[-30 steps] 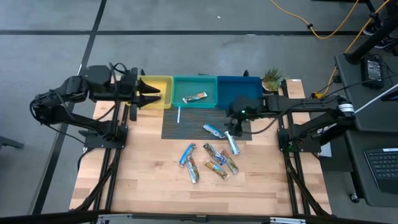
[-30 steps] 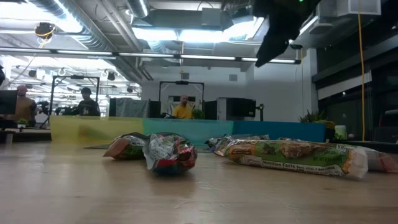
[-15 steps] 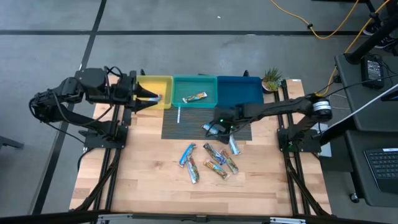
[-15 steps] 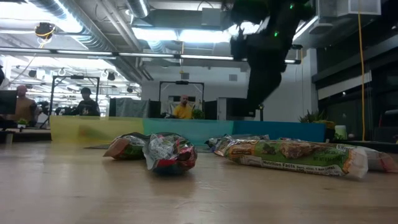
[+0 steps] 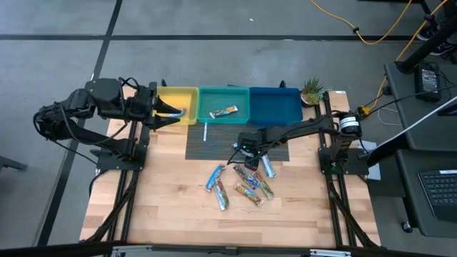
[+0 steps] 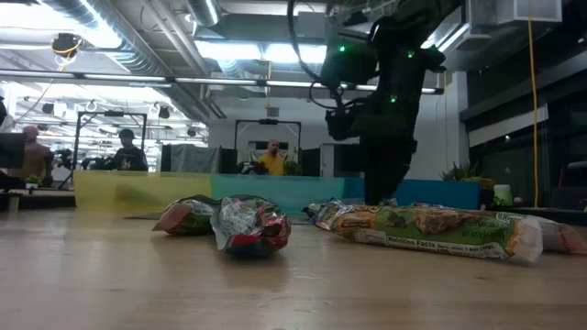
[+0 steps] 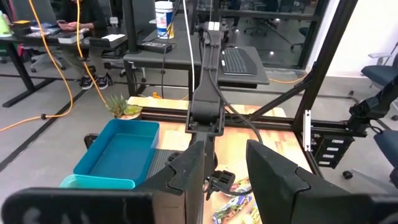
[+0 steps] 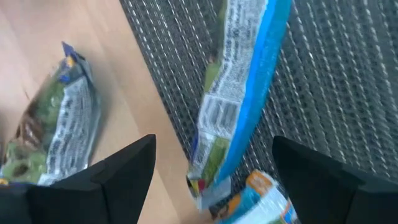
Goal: Pick and place Granola Bars by type
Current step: Put the blue granola bar into the dark blue bin
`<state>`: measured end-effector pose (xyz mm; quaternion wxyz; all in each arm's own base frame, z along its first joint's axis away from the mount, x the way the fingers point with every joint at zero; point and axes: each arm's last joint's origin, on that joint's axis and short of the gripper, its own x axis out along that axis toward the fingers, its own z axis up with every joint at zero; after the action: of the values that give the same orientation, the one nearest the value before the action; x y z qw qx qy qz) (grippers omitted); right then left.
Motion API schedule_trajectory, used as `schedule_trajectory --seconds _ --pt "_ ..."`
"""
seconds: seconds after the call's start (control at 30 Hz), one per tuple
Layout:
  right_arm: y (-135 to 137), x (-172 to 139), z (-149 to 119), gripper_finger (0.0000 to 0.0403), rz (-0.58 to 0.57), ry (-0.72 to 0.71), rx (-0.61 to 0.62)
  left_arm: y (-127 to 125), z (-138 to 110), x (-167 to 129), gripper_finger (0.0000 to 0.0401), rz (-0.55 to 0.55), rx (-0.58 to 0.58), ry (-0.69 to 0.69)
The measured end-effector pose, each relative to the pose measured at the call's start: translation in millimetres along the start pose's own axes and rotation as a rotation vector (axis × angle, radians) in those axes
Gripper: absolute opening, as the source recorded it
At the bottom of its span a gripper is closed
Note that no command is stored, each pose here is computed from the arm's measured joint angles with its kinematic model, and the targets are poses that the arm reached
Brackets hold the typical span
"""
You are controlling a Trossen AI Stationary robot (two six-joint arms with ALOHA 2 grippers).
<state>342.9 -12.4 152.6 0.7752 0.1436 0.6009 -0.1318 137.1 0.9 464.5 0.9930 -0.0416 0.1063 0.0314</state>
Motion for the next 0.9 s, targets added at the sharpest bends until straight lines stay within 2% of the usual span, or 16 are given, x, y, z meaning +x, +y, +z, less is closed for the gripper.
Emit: schedule_trajectory --seconds 0.17,0.27,0.7,0.9 --pt "0.3 7.1 0.3 0.0319 -0.004 0.009 0.003 0.0 0.0 0.0 0.0113 0.000 0.000 0.000" --pt "-0.1 7.1 0.4 0.0302 -0.016 0.005 0.001 0.0 0.0 0.0 0.0110 0.000 0.000 0.000" --pt "-2.1 7.1 1.0 0.0121 -0.031 0.001 0.005 0.0 0.1 0.0 0.0110 0.000 0.000 -0.001" --pt "-2.0 5.2 1.4 0.0059 -0.032 0.003 0.005 0.0 0.0 0.0 0.0111 0.000 0.002 0.000"
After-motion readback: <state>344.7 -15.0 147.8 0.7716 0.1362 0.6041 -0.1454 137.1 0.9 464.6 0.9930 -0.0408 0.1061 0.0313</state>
